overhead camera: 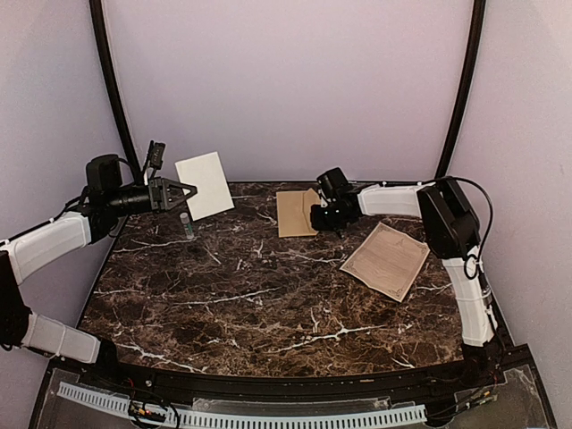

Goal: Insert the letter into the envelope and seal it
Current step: Move the envelope to the center of the board.

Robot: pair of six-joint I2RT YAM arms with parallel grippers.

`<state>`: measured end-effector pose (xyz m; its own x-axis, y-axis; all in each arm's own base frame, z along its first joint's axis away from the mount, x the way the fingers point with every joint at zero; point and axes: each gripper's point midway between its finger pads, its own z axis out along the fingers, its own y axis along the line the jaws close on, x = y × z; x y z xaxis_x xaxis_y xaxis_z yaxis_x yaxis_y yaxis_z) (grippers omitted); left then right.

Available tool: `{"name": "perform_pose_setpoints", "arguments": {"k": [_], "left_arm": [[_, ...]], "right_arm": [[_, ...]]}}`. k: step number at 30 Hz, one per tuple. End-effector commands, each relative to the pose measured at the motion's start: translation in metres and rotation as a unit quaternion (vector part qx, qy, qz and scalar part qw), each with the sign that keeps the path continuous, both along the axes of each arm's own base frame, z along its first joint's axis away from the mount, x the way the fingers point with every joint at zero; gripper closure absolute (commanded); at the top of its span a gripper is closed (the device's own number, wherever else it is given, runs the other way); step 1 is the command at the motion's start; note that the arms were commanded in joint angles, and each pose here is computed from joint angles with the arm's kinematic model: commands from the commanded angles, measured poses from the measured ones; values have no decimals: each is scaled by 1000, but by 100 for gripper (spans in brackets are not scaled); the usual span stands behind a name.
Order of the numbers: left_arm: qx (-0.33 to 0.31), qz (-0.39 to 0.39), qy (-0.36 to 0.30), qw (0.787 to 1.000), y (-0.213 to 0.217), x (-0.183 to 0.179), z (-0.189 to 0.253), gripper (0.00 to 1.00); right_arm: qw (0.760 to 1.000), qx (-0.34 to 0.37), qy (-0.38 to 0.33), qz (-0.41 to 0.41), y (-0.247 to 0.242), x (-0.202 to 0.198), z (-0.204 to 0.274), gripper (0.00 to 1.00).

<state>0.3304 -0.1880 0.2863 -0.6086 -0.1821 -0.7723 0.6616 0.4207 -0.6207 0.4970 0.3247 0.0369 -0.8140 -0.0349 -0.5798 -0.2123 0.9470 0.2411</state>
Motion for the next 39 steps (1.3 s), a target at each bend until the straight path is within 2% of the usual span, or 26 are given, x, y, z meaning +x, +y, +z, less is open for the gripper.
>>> {"name": "perform_pose_setpoints", "arguments": {"k": [1, 6, 13, 20, 23, 29, 33, 39], "left_arm": [[-5, -6, -8, 1000, 2, -1, 2, 100], [-9, 0, -2, 1000, 7, 3, 1, 100], [-6, 25, 9, 1000, 18, 13, -7, 100], [14, 47, 11, 999, 24, 20, -17, 100], [22, 56, 9, 998, 25, 23, -20, 100], [19, 57, -7, 998, 25, 19, -16, 100], [46, 79, -5, 996, 29, 19, -20, 100], [37, 83, 17, 996, 17, -14, -19, 100]], "right_arm": [[1000, 9, -4, 9, 7, 9, 0, 84], [1000, 12, -7, 10, 9, 11, 1, 100], [999, 29, -20, 12, 10, 9, 26, 100], [997, 69, -47, 5, 2, -16, 91, 100], [996, 80, -46, 6, -4, -44, 110, 100], [996, 88, -28, 13, -9, -126, 127, 100], [991, 133, -24, 17, -8, -186, 150, 100], [982, 189, -1, 20, -1, -263, 156, 100]]}}
